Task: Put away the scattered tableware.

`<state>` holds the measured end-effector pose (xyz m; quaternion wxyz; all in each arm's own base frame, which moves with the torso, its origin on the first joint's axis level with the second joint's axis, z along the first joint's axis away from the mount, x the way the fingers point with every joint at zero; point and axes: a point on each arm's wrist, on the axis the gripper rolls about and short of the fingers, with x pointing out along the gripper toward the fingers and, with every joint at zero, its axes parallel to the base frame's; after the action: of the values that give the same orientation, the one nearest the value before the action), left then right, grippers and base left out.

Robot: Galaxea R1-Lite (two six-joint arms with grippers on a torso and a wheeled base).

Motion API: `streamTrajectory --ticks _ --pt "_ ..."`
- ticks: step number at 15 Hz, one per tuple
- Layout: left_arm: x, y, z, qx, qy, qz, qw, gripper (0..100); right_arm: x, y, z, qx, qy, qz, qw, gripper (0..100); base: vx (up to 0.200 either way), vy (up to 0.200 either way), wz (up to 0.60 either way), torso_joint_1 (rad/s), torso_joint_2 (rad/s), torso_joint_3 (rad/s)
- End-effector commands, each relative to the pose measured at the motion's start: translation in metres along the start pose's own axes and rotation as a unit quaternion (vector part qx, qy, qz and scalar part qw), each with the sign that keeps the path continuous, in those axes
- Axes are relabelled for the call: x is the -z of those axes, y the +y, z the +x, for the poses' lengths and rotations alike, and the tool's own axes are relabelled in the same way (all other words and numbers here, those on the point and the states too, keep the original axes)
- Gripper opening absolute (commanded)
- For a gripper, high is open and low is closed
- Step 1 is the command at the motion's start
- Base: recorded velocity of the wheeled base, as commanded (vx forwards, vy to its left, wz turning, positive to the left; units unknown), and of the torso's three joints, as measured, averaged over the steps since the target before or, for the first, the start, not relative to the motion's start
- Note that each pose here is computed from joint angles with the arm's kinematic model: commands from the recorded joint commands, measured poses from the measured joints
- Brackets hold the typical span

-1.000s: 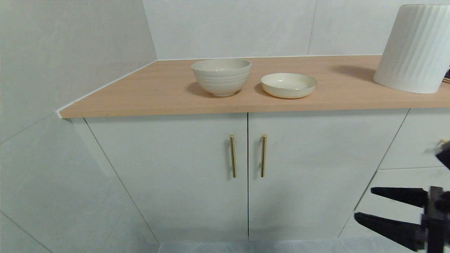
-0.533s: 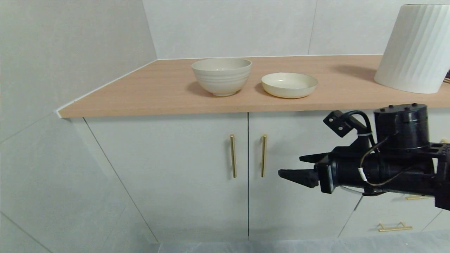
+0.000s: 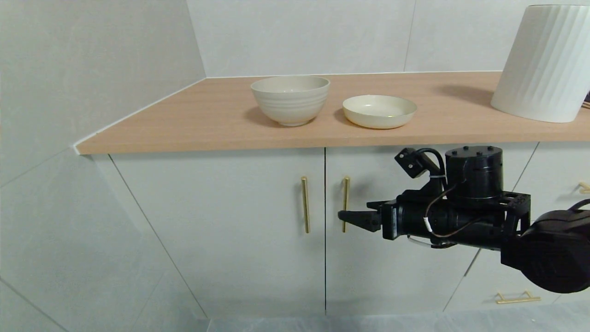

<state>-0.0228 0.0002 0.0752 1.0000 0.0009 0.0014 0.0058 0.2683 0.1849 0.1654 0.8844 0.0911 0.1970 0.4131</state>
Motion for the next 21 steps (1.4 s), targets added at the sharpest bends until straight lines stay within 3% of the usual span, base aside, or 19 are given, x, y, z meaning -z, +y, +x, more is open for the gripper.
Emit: streamTrajectory --ticks 1,6,15,21 --pt "0.000 0.000 0.000 0.000 0.000 0.000 1.0000 100 0.008 0.001 0.010 -0.007 0.010 0.009 1.000 100 0.000 0.000 0.00 0.000 0.00 0.000" --pt "0.000 0.000 0.000 0.000 0.000 0.000 1.0000 100 0.016 -0.001 0.031 -0.023 -0.024 0.021 0.999 100 0.000 0.000 0.00 0.000 0.00 0.000" --pt "0.000 0.000 0.000 0.000 0.000 0.000 1.0000 100 0.024 -0.009 0.047 -0.001 -0.044 0.018 0.999 100 0.000 0.000 0.00 0.000 0.00 0.000" --pt "0.000 0.000 0.000 0.000 0.000 0.000 1.0000 100 0.022 -0.005 0.056 -0.021 -0.069 0.061 0.996 100 0.000 0.000 0.00 0.000 0.00 0.000"
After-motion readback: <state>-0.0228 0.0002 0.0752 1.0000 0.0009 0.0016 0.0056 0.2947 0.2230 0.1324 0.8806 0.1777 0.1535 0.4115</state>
